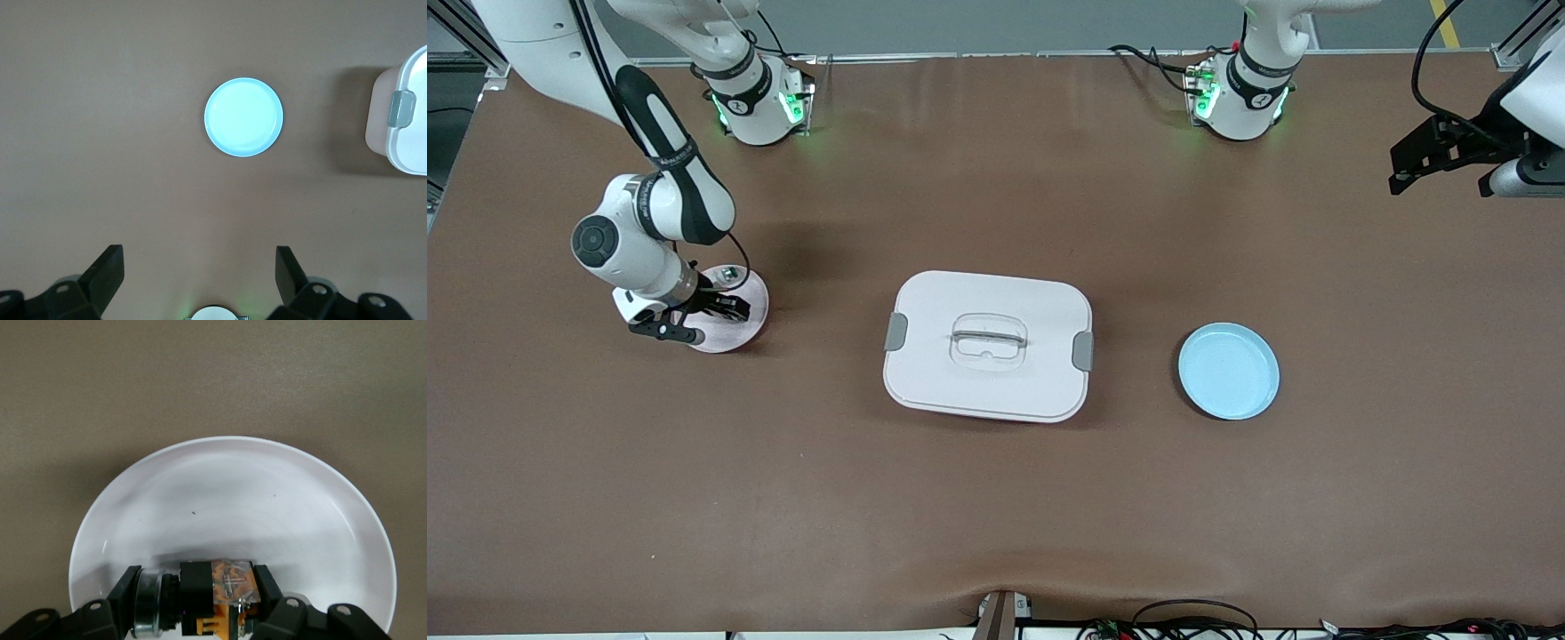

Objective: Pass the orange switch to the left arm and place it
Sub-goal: 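Close the right gripper on the orange switch and lift it, then carry the switch over the white box with the right gripper while the left gripper approaches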

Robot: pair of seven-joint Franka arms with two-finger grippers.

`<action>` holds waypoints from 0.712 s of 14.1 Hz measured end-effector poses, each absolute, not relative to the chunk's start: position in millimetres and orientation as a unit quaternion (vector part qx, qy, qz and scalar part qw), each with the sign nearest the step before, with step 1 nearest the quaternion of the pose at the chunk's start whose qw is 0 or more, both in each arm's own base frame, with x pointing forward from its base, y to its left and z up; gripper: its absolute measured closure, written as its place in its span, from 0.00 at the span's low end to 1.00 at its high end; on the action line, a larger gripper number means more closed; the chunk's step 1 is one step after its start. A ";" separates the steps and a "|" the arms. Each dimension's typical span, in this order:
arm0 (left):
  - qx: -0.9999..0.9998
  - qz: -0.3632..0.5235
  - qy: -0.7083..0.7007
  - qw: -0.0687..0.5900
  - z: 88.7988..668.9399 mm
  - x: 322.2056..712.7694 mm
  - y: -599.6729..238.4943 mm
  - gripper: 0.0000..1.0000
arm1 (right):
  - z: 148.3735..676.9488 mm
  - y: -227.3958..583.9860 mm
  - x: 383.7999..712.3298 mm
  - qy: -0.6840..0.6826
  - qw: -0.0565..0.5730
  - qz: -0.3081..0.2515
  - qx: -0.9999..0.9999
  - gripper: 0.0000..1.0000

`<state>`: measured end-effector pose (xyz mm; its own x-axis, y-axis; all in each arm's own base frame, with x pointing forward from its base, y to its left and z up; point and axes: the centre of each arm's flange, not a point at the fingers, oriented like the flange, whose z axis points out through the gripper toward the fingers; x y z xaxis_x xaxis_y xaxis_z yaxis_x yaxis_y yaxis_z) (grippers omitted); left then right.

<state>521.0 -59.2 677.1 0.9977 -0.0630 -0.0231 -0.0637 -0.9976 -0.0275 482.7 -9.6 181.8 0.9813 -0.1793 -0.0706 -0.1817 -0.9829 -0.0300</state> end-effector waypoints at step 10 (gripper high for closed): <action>-0.999 0.011 0.031 0.014 677.9 520.4 -58.1 0.00 | 340.6 16.9 522.8 0.067 0.059 0.150 -0.985 0.27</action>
